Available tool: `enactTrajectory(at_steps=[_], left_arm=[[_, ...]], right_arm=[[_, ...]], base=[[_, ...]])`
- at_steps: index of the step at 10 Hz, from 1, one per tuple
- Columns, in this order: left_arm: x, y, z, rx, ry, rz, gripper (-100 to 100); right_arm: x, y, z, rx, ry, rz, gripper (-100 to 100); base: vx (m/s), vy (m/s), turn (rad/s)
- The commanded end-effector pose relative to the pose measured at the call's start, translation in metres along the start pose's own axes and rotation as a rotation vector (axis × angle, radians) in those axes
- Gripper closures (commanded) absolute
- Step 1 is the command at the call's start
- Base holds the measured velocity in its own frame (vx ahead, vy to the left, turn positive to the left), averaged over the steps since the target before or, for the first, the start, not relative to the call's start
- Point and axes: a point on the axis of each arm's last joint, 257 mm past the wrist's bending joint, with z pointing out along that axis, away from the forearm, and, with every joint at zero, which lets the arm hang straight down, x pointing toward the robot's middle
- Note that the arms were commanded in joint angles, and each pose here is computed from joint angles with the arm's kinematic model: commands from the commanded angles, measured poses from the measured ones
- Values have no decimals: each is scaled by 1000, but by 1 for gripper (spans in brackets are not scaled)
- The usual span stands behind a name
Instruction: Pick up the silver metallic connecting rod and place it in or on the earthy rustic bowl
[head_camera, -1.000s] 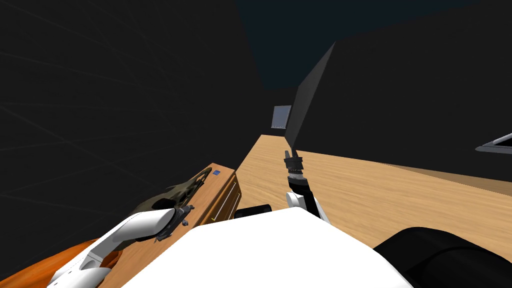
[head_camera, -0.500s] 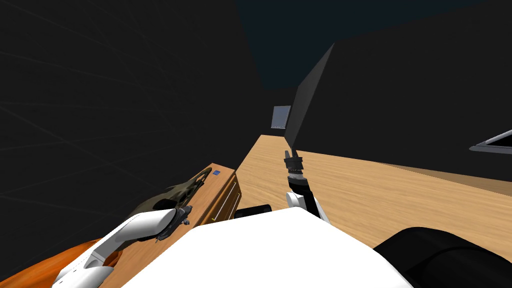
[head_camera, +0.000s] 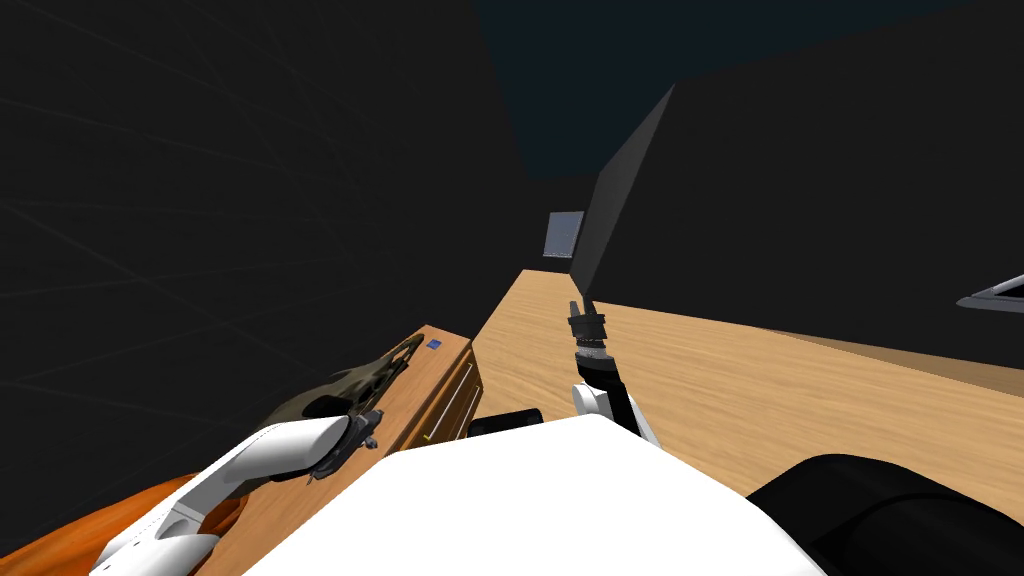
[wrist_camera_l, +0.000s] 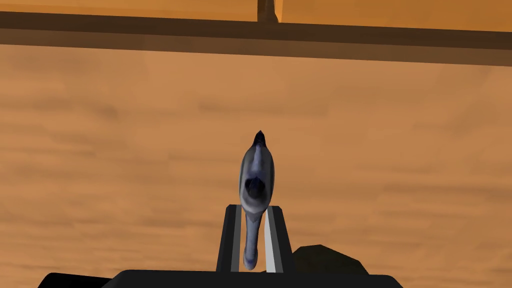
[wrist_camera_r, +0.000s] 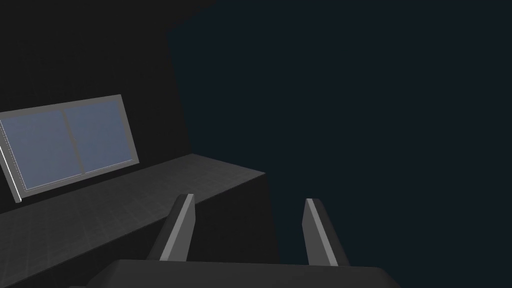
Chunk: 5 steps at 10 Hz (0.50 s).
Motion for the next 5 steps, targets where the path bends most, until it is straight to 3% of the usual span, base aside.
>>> enactTrajectory(at_steps=[1, 2, 3, 5], left_arm=[[0, 0, 0, 0, 0, 0, 100], [0, 1, -1, -2, 1, 0, 0], [-2, 4, -7, -6, -1, -18, 100], [-6, 7, -16, -7, -5, -39, 100]], right_arm=[[0, 0, 0, 0, 0, 0, 0], [0, 0, 0, 0, 0, 0, 0], [0, 0, 0, 0, 0, 0, 0], [0, 0, 0, 0, 0, 0, 0]], base=[[5, -11, 17], [0, 0, 0], [-16, -118, 117], [-20, -176, 159]])
